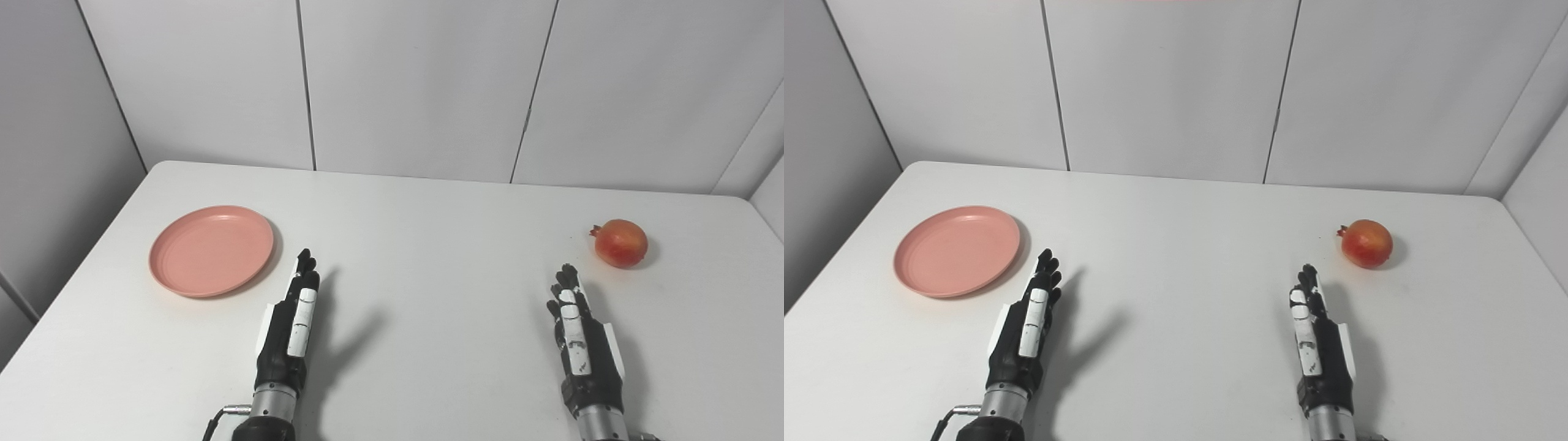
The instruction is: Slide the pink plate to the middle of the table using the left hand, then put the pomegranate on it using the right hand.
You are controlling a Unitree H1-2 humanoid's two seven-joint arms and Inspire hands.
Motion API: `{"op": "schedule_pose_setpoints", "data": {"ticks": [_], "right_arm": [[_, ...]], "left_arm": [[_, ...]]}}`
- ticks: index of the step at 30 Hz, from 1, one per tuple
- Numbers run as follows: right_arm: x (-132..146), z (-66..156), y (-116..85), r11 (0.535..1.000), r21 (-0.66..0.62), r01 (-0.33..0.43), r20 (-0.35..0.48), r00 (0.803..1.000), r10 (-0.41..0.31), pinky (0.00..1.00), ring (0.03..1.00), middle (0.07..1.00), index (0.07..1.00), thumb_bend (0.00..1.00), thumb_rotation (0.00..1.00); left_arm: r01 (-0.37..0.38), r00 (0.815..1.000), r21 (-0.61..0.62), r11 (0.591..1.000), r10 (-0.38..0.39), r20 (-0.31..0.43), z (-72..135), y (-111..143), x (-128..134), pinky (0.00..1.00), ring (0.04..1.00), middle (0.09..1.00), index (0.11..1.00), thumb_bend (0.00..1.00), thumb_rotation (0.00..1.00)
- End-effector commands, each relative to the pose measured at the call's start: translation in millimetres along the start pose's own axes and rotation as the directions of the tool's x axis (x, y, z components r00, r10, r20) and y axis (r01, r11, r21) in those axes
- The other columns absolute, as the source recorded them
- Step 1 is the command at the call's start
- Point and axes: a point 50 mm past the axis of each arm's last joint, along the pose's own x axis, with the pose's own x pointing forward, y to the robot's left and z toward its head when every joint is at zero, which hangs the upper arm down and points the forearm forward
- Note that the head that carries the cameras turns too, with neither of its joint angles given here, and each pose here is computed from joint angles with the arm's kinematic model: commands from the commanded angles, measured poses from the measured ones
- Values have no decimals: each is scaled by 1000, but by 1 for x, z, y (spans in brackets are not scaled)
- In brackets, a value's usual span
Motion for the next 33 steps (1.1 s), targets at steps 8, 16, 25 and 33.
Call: {"op": "schedule_pose_setpoints", "data": {"ticks": [8, 16, 25, 33], "right_arm": [[3, 4, 3, 1000, 7, -4, 31, 1000, 4, 1000, 1000, 987, 983, 757, 917], [8, 7, 3, 1000, 2, -14, 59, 998, 14, 1000, 996, 983, 979, 753, 900], [9, 8, 2, 1000, -8, -17, 57, 998, 18, 999, 989, 977, 973, 727, 887], [11, 7, 7, 1000, -2, -19, 47, 999, 19, 999, 990, 976, 969, 736, 877]], "left_arm": [[-11, 1000, 43, 999, 11, 13, -5, 13, -18, 1000, 1000, 1000, 1000, 720, 1000], [-6, 1000, 45, 999, 5, 9, -6, 16, -17, 1000, 1000, 1000, 1000, 711, 1000], [-11, 1000, 37, 999, 11, 0, -5, 16, -17, 1000, 1000, 1000, 1000, 720, 1000], [-8, 1000, 53, 999, 8, 5, -6, 20, -16, 1000, 1000, 1000, 1000, 706, 1000]]}}
